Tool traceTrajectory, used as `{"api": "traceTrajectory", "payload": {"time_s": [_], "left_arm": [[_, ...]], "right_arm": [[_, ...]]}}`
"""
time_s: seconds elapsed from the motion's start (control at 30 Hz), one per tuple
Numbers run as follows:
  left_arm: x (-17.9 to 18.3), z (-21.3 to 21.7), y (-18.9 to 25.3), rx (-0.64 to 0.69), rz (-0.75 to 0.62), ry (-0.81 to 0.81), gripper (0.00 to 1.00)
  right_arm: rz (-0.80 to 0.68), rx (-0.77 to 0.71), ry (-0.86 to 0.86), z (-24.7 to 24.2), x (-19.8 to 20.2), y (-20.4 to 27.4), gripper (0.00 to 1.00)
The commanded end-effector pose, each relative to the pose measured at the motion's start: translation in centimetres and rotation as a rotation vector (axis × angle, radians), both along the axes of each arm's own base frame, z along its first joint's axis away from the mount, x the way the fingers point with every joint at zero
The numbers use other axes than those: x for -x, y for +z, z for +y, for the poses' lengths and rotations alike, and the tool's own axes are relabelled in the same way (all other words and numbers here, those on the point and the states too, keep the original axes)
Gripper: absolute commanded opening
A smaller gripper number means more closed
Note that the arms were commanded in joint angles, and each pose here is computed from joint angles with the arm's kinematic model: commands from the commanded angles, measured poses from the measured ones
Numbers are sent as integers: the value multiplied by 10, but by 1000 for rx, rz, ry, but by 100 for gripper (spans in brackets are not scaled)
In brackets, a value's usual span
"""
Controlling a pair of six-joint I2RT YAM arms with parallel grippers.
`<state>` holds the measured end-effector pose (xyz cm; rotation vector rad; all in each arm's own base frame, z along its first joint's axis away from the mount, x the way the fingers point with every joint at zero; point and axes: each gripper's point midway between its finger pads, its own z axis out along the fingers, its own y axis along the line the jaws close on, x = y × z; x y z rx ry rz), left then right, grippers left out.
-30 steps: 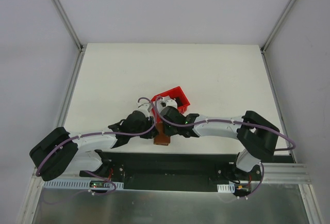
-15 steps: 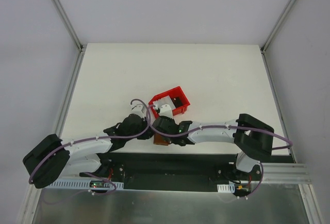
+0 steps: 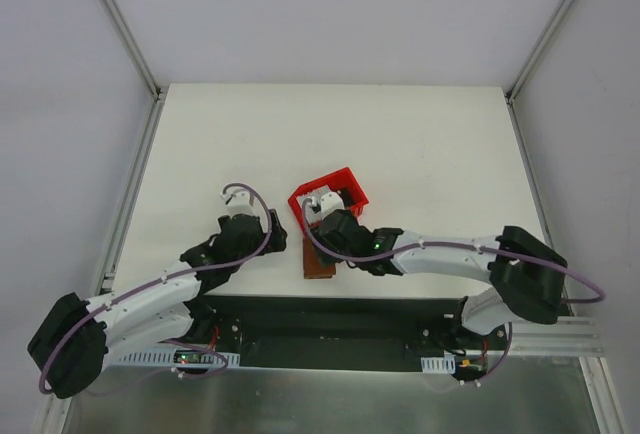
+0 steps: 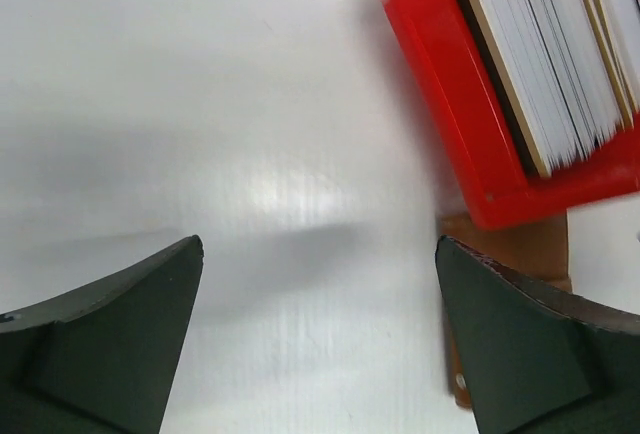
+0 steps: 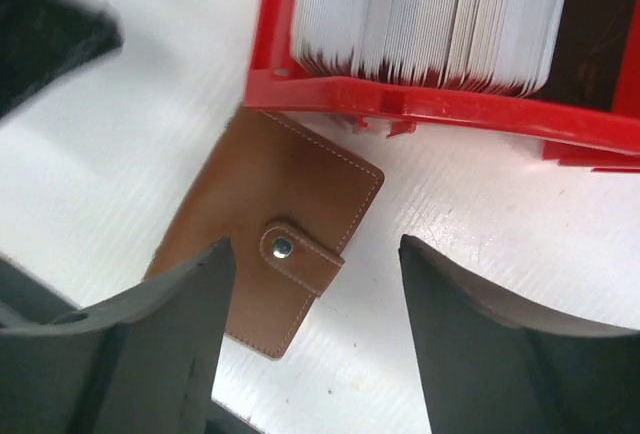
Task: Put the credit cards into the card holder
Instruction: Reset both arms
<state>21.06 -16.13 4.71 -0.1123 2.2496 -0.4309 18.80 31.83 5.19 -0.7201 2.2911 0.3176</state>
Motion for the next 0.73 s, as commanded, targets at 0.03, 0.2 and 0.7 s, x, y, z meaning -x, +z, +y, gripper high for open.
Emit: {"api": "traceTrajectory", "payload": {"time_s": [0.03, 0.2, 0.7], "left_arm": [[-32, 43, 31, -14, -82, 137, 99], [-38, 73, 35, 10, -92, 230, 99], [-36, 87, 32, -55, -51, 293, 99]], "right_arm": [[-159, -234, 13, -3, -7, 80, 83], [-187, -277, -296, -95, -33, 89, 100], [-297, -104, -1059, -321, -43, 63, 96]]}}
